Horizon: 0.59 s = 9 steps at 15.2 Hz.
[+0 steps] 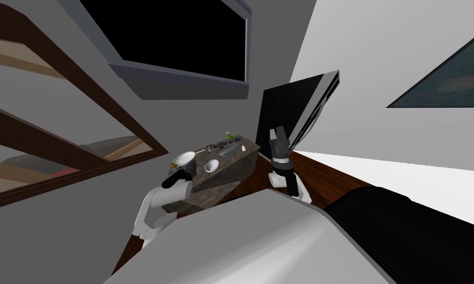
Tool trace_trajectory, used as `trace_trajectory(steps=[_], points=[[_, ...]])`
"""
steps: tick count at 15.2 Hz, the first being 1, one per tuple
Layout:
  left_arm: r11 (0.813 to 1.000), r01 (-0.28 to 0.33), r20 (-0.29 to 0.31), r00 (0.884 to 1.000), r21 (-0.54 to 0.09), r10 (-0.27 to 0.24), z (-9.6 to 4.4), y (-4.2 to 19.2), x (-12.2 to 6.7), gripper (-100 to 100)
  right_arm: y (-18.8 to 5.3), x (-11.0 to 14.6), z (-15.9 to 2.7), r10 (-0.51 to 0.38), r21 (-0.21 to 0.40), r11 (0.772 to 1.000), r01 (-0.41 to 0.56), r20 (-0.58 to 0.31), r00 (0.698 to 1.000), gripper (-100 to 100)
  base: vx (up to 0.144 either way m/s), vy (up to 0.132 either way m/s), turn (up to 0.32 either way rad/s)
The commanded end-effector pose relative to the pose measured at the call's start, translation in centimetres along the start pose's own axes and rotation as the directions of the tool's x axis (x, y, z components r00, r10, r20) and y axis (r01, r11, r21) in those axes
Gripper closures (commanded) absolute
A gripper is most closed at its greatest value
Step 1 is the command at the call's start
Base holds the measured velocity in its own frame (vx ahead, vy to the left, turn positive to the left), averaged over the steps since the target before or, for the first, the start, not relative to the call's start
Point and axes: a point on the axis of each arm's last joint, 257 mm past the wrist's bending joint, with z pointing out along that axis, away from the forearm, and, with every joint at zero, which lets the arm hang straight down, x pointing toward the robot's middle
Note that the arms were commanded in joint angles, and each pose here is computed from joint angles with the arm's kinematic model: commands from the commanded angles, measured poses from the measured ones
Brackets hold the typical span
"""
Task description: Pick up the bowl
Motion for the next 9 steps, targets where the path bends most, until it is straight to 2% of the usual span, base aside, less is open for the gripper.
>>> trace_trajectory(steps=[1, 3, 9], points=[[0.999, 0.003, 0.003, 1.000, -0.047, -0.003, 0.1, 1.0, 0.1, -100, 0.0, 0.0, 0.0, 0.000, 0.000, 1.000, 0.000, 0.000, 1.000, 0, 0.024, -0.008, -0.053], [0.998, 0.003, 0.004, 1.000, -0.065, -0.003, 0.1, 1.5, 0.0, -100, 0.0, 0.0, 0.0, 0.000, 0.000, 1.000, 0.000, 0.000, 1.000, 0, 0.016, -0.004, -0.010], [0.982, 0.015, 0.010, 1.000, -0.189, -0.013, 0.2, 4.2, 0.1, -100, 0.0, 0.0, 0.0, 0.000, 0.000, 1.000, 0.000, 0.000, 1.000, 0, 0.025, -0.010, -0.032]])
